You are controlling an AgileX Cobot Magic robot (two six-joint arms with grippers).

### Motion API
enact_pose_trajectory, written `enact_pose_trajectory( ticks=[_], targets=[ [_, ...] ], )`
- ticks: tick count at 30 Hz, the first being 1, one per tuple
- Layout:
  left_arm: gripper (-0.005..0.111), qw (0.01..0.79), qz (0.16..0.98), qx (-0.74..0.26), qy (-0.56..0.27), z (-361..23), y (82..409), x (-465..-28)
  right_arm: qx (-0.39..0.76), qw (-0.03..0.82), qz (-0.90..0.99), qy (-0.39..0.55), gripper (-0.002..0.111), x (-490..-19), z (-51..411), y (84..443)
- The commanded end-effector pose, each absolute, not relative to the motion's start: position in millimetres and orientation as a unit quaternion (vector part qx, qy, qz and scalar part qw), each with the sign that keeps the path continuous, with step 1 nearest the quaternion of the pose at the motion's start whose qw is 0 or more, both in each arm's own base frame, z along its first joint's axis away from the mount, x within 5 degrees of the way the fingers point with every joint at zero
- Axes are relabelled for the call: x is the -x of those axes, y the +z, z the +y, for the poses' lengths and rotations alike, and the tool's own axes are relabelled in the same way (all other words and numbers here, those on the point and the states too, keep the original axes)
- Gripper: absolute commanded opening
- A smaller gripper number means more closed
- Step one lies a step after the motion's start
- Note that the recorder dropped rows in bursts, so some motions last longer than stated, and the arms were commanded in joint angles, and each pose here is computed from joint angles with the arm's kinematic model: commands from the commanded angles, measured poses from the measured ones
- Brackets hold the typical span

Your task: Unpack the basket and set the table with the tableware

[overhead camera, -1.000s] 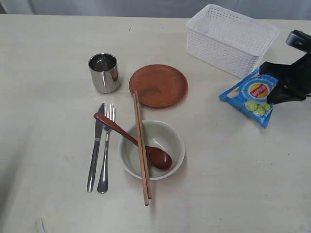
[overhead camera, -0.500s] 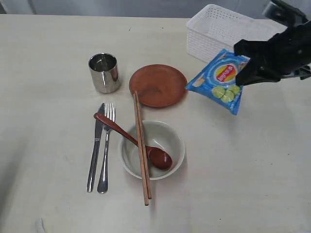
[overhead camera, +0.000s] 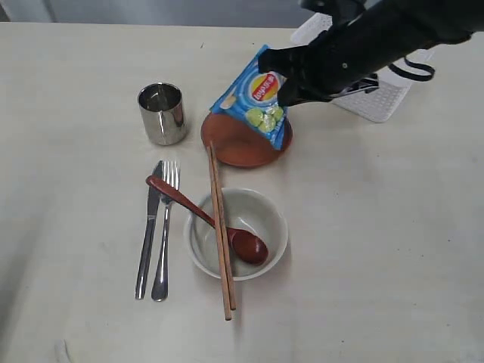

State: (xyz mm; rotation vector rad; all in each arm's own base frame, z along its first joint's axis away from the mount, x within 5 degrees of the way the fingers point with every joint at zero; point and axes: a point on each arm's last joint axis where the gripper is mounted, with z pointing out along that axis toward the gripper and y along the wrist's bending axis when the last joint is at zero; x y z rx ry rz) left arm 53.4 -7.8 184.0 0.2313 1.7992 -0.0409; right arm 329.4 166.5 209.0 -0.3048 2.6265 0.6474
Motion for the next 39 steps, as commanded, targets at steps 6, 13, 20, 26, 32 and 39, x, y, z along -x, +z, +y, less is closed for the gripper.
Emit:
enact_pose_trajectory(
  ticks=[6, 13, 20, 26, 32, 39],
  targets=[
    [0.000, 0.619, 0.779, -0.099, -0.018, -8, 184, -53, 0.102, 0.172, 0.950, 0.241, 0.000, -356, 190, 185],
    [0.000, 0.619, 0.779, -0.099, -0.018, -8, 184, -53, 0.108, 0.143, 0.954, 0.240, 0.000, -352, 191, 177],
    [0.000, 0.619, 0.779, -0.099, -0.018, -8, 184, -53, 0.107, 0.151, 0.953, 0.239, 0.000, -354, 191, 177],
    [0.000, 0.619, 0.779, -0.099, -0.018, -8, 184, -53, 0.109, 0.147, 0.953, 0.241, 0.040, -352, 190, 180],
    [0.000, 0.619, 0.779, -0.099, -0.018, -8, 184, -53, 0.118, 0.168, 0.947, 0.246, 0.062, -348, 189, 199],
    [0.000, 0.619, 0.779, -0.099, -0.018, -8, 184, -53, 0.170, 0.246, 0.931, 0.211, 0.062, -337, 174, 253]
  ],
)
